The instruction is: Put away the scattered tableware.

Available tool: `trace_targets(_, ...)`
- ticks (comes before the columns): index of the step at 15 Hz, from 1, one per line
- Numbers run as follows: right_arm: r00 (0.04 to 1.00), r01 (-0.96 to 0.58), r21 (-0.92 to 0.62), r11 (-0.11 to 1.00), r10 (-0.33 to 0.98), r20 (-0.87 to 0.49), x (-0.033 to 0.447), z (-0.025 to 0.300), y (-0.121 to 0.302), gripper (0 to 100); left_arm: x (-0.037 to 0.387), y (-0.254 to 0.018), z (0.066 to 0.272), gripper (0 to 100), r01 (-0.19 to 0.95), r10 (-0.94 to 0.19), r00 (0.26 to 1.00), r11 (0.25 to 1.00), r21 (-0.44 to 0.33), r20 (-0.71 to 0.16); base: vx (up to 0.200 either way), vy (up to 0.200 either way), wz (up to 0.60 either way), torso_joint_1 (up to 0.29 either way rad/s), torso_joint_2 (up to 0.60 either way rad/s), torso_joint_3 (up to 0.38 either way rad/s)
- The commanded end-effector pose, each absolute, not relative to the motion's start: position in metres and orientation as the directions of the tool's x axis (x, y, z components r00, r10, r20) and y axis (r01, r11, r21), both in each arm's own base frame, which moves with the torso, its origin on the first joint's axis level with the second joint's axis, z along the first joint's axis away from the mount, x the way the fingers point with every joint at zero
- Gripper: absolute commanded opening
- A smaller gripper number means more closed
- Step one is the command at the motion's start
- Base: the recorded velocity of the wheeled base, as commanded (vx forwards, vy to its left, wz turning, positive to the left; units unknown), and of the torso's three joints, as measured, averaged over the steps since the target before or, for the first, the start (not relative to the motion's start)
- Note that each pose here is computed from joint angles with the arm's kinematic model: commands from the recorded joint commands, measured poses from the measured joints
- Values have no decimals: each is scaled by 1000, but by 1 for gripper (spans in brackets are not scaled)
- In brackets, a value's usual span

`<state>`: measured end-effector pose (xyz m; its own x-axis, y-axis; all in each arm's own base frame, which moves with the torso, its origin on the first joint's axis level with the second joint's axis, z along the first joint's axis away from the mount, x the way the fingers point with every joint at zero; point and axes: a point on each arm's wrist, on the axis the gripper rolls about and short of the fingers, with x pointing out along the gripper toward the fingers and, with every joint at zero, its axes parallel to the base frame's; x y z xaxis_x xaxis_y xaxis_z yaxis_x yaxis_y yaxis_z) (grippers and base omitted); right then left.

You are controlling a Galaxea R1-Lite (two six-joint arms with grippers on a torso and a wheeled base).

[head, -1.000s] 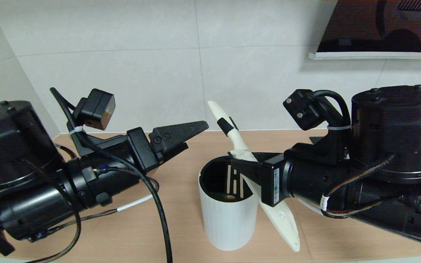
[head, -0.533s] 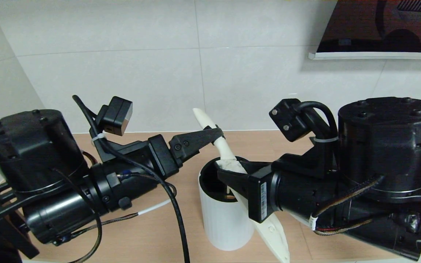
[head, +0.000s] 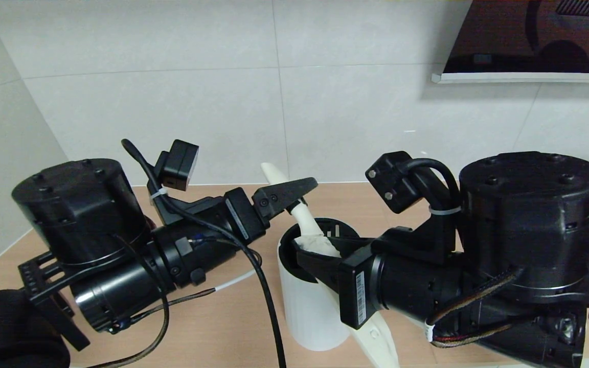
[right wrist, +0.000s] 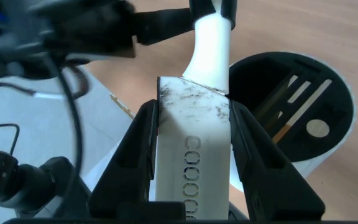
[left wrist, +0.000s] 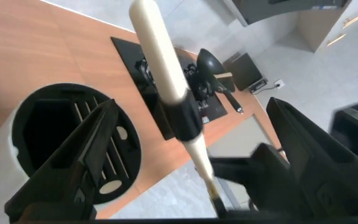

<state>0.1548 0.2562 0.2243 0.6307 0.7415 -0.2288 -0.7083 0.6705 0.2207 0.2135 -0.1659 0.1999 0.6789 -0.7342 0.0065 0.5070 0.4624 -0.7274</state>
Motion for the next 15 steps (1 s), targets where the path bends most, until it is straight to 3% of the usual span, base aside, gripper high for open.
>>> trace_targets(1, 627, -710, 219, 669, 743, -234, 154, 223, 257, 0, 217, -168, 194, 100, 495, -734, 679, 472, -730, -14, 0, 0, 0, 0, 0, 0)
trace_targets(6, 626, -712, 217, 668, 743, -237, 154, 222, 257, 0, 218, -169, 192, 100, 489, -734, 679, 474, -732, -21, 0, 0, 0, 0, 0, 0)
trace_targets(7, 624, -712, 215, 669, 743, -244, 153, 220, 258, 0, 218, -169, 192, 0, 489, -734, 679, 474, -732, -21, 0, 0, 0, 0, 0, 0)
trace_targets(15, 614, -721, 214, 659, 751, -244, 149, 220, 260, 0, 219, -170, 190, 0, 484, -733, 679, 478, -733, -30, 0, 0, 0, 0, 0, 0)
